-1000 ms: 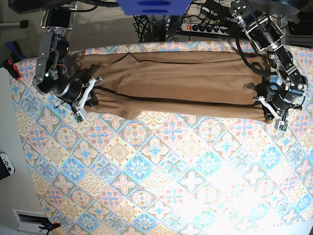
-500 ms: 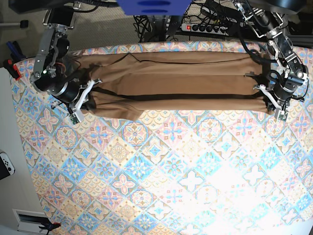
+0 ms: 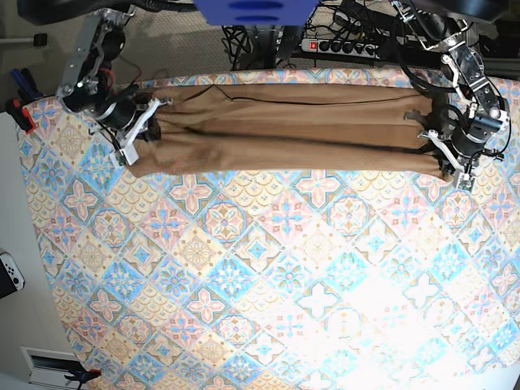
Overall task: Layout the t-shirt on the table in an organized manner, then fold the t-shirt properly
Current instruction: 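Lift the shirt edge with both grippers and fold it over lengthwise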
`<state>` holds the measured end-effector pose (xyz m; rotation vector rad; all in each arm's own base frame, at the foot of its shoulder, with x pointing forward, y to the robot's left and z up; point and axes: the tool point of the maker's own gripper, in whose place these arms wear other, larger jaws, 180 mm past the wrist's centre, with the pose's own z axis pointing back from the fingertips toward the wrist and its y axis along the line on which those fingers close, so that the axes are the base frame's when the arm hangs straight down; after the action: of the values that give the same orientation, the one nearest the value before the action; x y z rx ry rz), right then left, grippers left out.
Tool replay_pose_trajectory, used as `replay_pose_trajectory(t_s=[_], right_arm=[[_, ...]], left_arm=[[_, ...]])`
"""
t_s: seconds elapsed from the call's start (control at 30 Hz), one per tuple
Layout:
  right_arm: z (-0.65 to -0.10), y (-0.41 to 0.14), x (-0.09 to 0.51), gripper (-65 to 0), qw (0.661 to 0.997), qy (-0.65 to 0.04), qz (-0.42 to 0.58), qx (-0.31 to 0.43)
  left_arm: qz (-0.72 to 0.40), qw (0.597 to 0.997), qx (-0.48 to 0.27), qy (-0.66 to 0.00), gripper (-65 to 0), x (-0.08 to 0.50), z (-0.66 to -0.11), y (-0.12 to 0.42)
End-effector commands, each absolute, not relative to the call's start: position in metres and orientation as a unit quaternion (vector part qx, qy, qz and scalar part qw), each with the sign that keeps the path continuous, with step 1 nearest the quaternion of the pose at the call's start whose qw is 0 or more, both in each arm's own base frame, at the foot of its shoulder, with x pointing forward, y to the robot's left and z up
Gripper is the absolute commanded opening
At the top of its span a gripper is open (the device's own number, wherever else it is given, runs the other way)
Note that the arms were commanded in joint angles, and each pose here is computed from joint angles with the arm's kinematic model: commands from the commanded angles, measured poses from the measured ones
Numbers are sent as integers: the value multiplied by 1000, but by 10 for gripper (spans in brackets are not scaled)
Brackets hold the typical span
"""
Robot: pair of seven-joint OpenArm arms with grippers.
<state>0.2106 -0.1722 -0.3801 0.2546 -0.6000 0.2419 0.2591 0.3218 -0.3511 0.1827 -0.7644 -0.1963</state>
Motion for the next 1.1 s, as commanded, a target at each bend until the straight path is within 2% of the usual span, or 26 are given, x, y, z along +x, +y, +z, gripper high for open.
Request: replay_pose_trajectory(t_s=[0.0, 0.23, 0.43, 0.57, 0.77, 1.07], right_arm=[[-365, -173, 225, -650, 928, -329, 123, 124], [-356, -172, 235, -650, 922, -346, 126, 123], [-326, -153, 247, -650, 888, -397, 107, 205], [-323, -167, 244, -650, 889, -400, 53, 215], [-311, -184, 234, -650, 882, -407, 23, 237], [-318, -195, 212, -650, 888, -391, -2, 242]], left_arm=[[-101, 906, 103, -398, -650, 268, -332, 326], [-118, 892, 118, -420, -650, 267, -311, 315], [-118, 896, 114, -412, -650, 260, -317, 311], [-106, 908, 120, -388, -650, 249, -324, 318], [-59, 916, 113, -381, -650, 234, -322, 334], [-67, 923, 117, -360, -650, 221, -328, 339]])
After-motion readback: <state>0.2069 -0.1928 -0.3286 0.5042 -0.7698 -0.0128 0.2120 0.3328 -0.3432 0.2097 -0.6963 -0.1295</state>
